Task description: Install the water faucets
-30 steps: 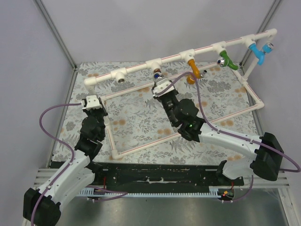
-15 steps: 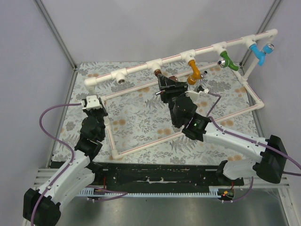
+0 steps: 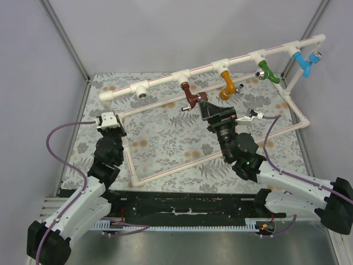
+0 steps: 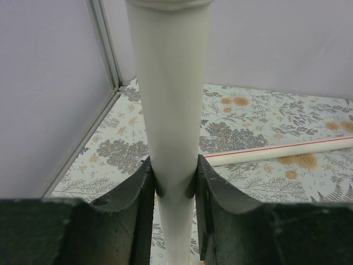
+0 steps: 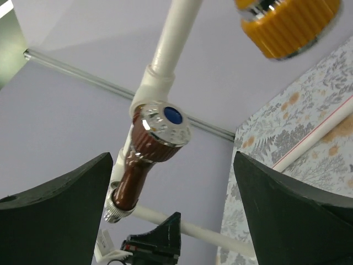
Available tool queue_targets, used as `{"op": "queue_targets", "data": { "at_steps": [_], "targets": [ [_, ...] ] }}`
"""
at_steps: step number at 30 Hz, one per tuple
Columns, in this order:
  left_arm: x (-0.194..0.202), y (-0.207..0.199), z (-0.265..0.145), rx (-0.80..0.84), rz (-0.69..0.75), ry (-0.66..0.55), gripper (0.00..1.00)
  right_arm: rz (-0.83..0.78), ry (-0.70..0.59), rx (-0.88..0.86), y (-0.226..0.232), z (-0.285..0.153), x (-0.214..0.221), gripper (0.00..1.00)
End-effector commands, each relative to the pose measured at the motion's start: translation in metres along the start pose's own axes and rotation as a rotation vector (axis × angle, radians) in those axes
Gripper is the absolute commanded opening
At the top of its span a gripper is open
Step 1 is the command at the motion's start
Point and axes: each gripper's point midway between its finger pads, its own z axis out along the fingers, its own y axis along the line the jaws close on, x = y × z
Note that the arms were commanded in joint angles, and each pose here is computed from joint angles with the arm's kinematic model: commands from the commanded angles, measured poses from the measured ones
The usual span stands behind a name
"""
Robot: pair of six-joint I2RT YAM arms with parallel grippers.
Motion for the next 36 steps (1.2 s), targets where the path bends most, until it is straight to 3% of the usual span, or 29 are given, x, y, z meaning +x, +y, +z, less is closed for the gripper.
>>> {"op": "queue_targets", "data": {
  "at_steps": [1, 7, 10, 14, 18, 23, 25, 33, 36],
  "targets": [
    [0.007, -0.012, -0.001, 0.063, 0.056, 0.016, 0.02, -0.376, 0.042, -0.176, 0.038, -0.021, -0.022, 0.98],
    [0.006, -0.013, -0.001, 0.068, 0.056, 0.014, 0.02, -1.087, 0.329, -0.394, 0.054, -0.044, -0.002, 0.98],
    [0.006, -0.013, -0.001, 0.068, 0.056, 0.014, 0.02, -1.432, 0.424, -0.469, 0.04, -0.047, 0.001, 0.98],
    [0.006, -0.013, -0.001, 0.068, 0.056, 0.014, 0.02, -1.774, 0.387, -0.556, 0.035, -0.039, -0.001, 0.98],
    [0.005, -0.013, -0.001, 0.068, 0.052, 0.012, 0.02, -2.058, 0.239, -0.598, 0.043, -0.019, -0.003, 0.95],
    [0.004, -0.012, -0.001, 0.064, 0.054, 0.009, 0.02, -2.235, 0.006, -0.56, 0.063, 0.008, -0.005, 0.9],
    [0.004, -0.011, -0.001, 0.063, 0.053, 0.008, 0.02, -2.312, -0.028, -0.542, 0.061, 0.017, 0.0, 0.87],
    [0.002, -0.011, -0.002, 0.062, 0.05, 0.002, 0.02, -2.325, -0.02, -0.342, 0.032, 0.051, 0.008, 0.62],
    [0.002, -0.011, -0.002, 0.062, 0.049, 0.001, 0.02, -2.232, -0.016, -0.237, 0.023, 0.054, 0.004, 0.46]
  ]
}}
